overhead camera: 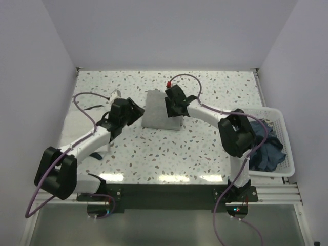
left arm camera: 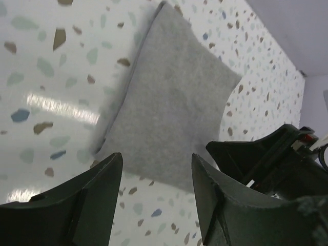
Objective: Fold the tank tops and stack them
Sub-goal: Fold the tank top
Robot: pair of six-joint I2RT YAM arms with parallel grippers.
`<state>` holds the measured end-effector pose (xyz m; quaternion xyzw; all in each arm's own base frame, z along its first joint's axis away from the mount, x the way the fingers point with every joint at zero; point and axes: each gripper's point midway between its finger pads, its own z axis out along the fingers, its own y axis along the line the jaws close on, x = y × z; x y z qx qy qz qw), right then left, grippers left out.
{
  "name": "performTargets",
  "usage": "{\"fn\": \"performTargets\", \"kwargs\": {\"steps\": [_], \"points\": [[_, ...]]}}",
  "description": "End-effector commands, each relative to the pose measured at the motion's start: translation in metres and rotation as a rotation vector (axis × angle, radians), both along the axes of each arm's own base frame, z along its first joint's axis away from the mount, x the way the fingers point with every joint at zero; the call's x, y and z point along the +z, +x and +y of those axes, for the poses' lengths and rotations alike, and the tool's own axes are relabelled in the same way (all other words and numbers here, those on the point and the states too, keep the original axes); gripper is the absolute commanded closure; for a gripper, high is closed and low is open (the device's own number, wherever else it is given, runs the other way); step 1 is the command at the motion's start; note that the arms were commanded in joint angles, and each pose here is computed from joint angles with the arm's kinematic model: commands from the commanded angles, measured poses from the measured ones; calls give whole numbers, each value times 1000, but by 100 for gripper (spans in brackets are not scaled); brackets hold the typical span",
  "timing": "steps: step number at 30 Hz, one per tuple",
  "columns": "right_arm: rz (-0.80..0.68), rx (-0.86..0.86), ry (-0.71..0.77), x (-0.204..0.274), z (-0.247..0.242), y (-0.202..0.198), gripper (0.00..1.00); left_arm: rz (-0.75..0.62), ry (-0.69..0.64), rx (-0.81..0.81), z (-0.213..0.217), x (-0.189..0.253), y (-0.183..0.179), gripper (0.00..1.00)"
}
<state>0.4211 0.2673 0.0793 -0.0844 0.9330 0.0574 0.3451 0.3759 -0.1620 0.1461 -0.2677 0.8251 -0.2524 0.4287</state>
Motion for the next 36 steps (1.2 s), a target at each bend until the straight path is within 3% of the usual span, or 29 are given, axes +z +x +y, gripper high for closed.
{"fn": "performTargets", "kwargs": {"steps": [1, 5, 16, 24, 27, 32, 36], "points": [[-27, 18, -43, 9, -12, -19, 56, 109, -35, 45, -2, -32, -37, 39], [26, 17, -87, -12, -24, -52, 65, 128, -55, 23, -3, -43, -59, 36], [103, 60, -80, -45, -19, -96, 69, 165, -76, -6, -7, -68, -68, 34], [36, 12, -135, -12, -30, -107, 69, 128, -66, -18, -7, -51, -61, 34], [-57, 71, -79, 21, -23, -102, 65, 100, -81, -12, 0, -40, -57, 34], [-178, 327, -56, 44, 11, -86, 55, 32, -90, -5, 11, 0, -48, 34], [-175, 494, -84, 32, 46, -85, 55, -93, -95, -9, 15, 69, -38, 33]]}}
